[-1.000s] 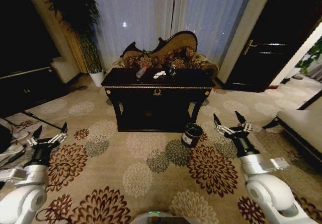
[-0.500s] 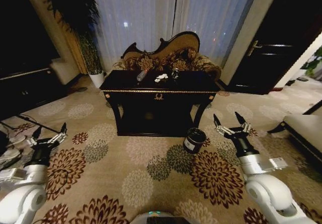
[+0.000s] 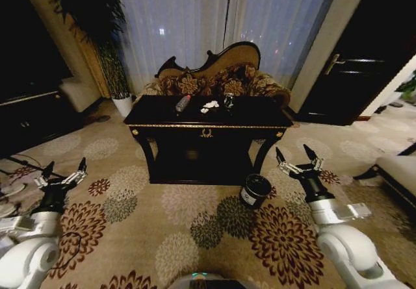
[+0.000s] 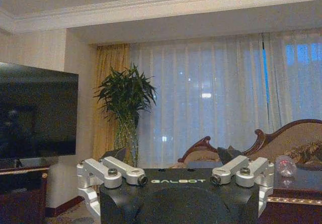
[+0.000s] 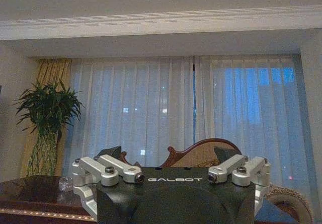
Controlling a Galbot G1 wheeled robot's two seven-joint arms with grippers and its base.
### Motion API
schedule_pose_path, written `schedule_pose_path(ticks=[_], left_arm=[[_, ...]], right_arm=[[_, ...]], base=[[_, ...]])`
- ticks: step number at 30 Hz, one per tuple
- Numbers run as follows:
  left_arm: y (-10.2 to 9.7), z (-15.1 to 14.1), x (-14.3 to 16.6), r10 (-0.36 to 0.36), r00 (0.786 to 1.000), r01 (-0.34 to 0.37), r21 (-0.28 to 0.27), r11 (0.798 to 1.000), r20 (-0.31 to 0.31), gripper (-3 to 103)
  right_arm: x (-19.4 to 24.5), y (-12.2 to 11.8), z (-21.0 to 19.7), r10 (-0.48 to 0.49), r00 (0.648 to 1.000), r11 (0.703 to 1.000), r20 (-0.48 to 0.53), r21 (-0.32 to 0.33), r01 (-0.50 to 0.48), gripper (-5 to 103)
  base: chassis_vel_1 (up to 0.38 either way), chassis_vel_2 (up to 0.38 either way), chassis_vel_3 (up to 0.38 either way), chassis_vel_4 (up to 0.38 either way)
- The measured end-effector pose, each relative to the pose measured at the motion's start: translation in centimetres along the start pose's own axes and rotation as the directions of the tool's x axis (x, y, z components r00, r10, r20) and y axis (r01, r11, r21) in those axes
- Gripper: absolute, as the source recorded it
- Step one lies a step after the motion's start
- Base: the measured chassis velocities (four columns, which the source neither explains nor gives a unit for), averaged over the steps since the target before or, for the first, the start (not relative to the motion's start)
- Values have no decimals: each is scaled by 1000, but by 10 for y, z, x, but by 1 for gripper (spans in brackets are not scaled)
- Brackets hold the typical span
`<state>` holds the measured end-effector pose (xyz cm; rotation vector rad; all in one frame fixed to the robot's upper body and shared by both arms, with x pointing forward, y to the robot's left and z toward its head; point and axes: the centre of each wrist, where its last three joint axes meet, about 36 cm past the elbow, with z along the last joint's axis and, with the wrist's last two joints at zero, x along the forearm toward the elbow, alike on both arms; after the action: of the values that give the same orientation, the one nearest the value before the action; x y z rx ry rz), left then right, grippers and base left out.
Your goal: Move to the front of the table and place the trash on the table into the trash bin.
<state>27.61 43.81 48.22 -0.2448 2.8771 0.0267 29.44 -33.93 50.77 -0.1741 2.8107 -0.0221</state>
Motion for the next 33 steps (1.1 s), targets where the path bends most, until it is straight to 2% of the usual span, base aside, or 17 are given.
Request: schedule_pose_path(ticks=[33], left_arm=[[-5,-2,1,14,1000,-14,-1,1000,5,100]], right_arm=[[0,1,0,-7,1000,1000,-1,1,7,100]], base=[[-176,176,177,-170]])
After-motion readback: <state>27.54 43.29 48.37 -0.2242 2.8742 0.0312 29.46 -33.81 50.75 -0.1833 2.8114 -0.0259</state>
